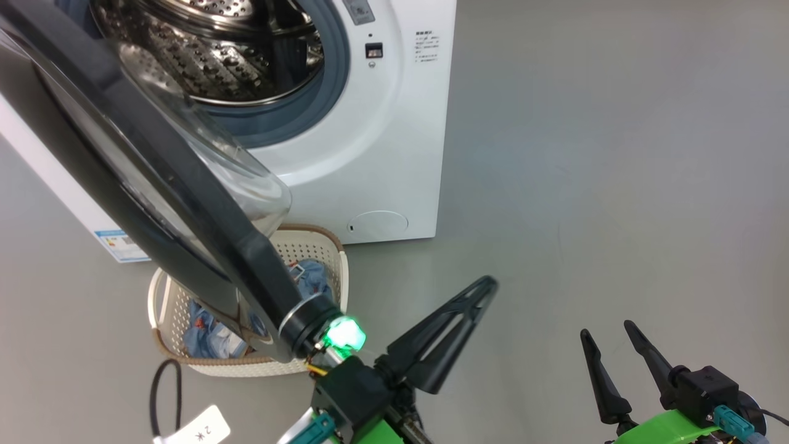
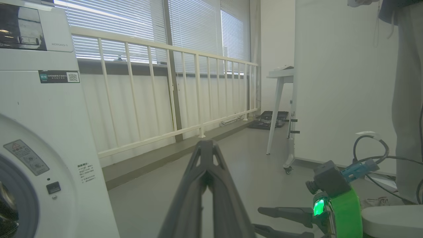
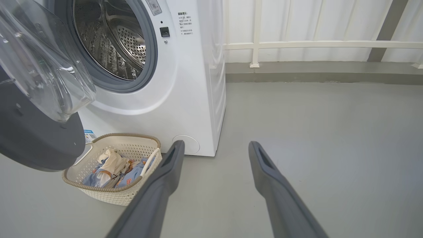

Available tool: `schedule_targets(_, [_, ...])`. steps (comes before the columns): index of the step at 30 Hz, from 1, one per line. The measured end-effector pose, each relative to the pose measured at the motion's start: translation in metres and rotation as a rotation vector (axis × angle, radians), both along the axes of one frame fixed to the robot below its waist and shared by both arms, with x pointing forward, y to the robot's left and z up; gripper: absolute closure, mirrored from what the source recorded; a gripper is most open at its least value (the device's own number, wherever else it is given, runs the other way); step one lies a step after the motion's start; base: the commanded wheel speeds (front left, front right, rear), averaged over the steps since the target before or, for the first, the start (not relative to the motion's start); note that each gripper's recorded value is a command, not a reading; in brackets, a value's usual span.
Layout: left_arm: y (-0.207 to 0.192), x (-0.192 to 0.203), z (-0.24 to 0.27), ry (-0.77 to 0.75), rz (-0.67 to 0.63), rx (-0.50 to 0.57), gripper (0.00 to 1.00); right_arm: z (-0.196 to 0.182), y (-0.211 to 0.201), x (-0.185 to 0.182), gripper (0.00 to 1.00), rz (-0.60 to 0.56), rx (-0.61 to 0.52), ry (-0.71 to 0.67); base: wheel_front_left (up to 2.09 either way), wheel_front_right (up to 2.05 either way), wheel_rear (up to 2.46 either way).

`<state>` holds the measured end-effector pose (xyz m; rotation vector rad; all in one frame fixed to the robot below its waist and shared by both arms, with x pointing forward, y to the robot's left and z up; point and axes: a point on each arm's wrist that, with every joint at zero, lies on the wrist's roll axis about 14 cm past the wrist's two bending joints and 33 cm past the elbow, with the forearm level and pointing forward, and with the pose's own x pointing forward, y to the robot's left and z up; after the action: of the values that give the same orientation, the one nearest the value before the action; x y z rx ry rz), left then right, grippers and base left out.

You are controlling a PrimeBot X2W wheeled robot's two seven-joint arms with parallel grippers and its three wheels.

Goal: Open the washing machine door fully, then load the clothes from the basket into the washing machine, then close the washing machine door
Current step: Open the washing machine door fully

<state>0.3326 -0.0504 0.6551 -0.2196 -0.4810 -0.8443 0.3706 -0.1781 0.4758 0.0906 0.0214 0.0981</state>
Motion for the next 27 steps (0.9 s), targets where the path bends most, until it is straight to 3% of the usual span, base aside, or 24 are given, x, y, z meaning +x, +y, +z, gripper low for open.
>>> schedule_targets(5, [0.008,0.015,-0.028,0.083,0.05,0.029,1.0,-0.004,0.002,0.003,0.0,0.008,0.0,0.011,0.0,0.0,0.0])
schedule_targets(14, [0.053,0.049,-0.067,0.209,0.255,0.052,1.0,-0.009,0.008,0.006,0.0,0.028,-0.003,0.026,0.0,0.0,0.0])
schedule_targets(27, [0.075,0.06,-0.091,0.31,0.352,0.046,1.0,-0.01,0.014,0.009,0.0,0.052,-0.008,0.03,0.0,0.0,0.0])
